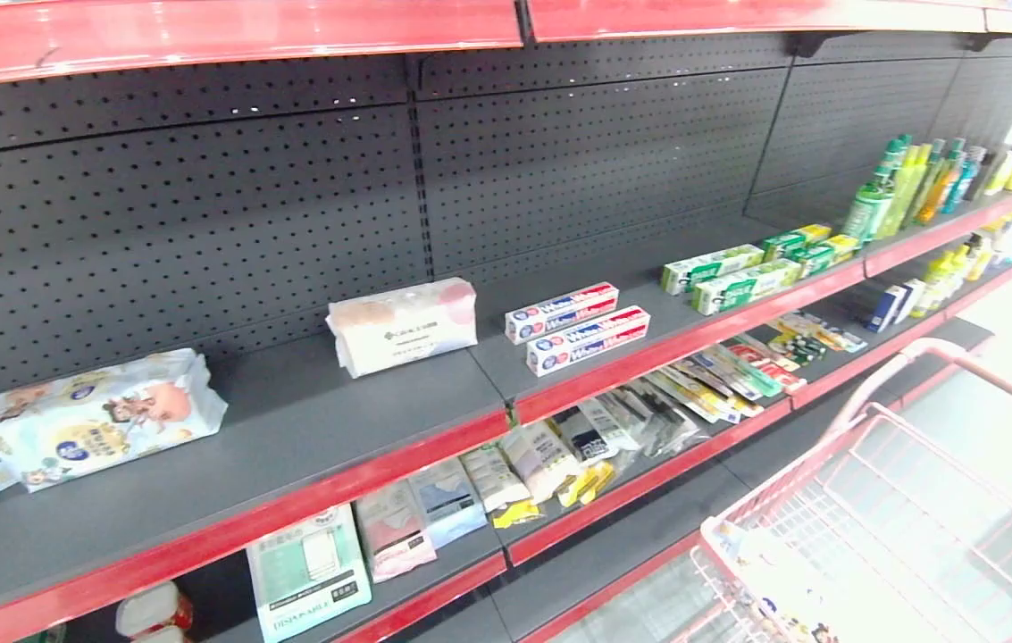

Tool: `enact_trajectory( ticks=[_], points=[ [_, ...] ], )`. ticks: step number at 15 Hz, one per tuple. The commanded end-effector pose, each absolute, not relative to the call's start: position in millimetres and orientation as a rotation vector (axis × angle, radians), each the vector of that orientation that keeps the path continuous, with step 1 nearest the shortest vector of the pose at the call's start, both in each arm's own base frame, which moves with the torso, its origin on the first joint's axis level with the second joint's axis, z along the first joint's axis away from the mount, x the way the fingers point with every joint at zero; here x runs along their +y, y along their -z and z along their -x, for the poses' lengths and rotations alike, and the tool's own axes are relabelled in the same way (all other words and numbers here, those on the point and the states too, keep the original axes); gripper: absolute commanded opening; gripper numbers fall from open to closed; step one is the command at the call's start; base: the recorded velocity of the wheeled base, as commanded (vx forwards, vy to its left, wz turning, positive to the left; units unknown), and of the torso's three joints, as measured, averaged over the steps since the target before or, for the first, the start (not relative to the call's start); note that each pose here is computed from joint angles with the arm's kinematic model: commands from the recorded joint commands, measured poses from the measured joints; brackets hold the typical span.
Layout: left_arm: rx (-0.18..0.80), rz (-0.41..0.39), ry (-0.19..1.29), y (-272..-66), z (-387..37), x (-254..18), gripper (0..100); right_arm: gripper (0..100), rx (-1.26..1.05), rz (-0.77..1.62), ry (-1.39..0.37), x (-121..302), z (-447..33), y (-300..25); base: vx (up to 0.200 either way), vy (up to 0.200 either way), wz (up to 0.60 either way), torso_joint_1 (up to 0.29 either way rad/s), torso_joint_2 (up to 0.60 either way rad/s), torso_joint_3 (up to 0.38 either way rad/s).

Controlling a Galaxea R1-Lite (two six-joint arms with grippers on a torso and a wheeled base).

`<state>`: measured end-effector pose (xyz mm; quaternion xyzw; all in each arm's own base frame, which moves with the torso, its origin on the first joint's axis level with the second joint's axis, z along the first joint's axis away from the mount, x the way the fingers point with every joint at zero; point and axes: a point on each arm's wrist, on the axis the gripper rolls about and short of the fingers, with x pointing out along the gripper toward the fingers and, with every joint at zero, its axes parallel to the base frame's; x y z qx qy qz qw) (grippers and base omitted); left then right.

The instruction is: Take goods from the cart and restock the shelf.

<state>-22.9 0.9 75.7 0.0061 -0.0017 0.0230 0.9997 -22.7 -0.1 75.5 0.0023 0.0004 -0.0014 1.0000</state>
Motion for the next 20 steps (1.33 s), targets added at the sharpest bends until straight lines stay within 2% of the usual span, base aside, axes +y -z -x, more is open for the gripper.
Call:
enact_trajectory(
  ticks=[1,8,14,15,16,17,18,19,20],
  points=[
    [-0.003,-0.012,-0.046,-76,23,1,100,100,0.002,-0.005,0.003,0,23,-76,0.000,0.000,-0.60,0.002,0.00,0.002],
    [-0.003,-0.012,-0.046,-76,23,1,100,100,0.002,-0.005,0.003,0,23,-76,0.000,0.000,-0.60,0.001,0.00,0.002],
    [-0.003,-0.012,-0.046,-76,23,1,100,100,0.023,-0.008,0.006,0,21,-76,0.000,0.000,0.00,0.000,0.00,0.000],
    [-0.003,-0.012,-0.046,-76,23,1,100,100,-0.008,0.005,0.023,0,23,-96,0.000,0.000,0.00,0.000,0.00,0.000],
    [-0.003,-0.012,-0.046,-76,23,1,100,100,0.019,-0.026,0.062,-1,11,-150,0.000,0.000,0.00,0.000,0.00,0.000],
    [-0.003,-0.012,-0.046,-76,23,1,100,100,0.019,-0.154,0.131,-3,-16,-212,0.000,0.000,0.00,0.000,0.00,0.000],
    [-0.001,-0.012,-0.046,-76,23,1,100,100,0.068,-0.170,0.084,-2,-56,-254,0.000,0.000,0.00,0.000,0.00,0.000],
    [-0.003,-0.011,-0.048,-76,23,1,100,100,0.181,-0.113,0.060,-2,-84,-247,0.000,0.000,0.00,0.000,0.00,0.000],
    [-0.001,-0.011,-0.048,-76,23,1,100,100,0.336,-0.032,0.001,0,-112,-224,0.000,0.000,0.00,0.000,0.00,0.000]
  ],
)
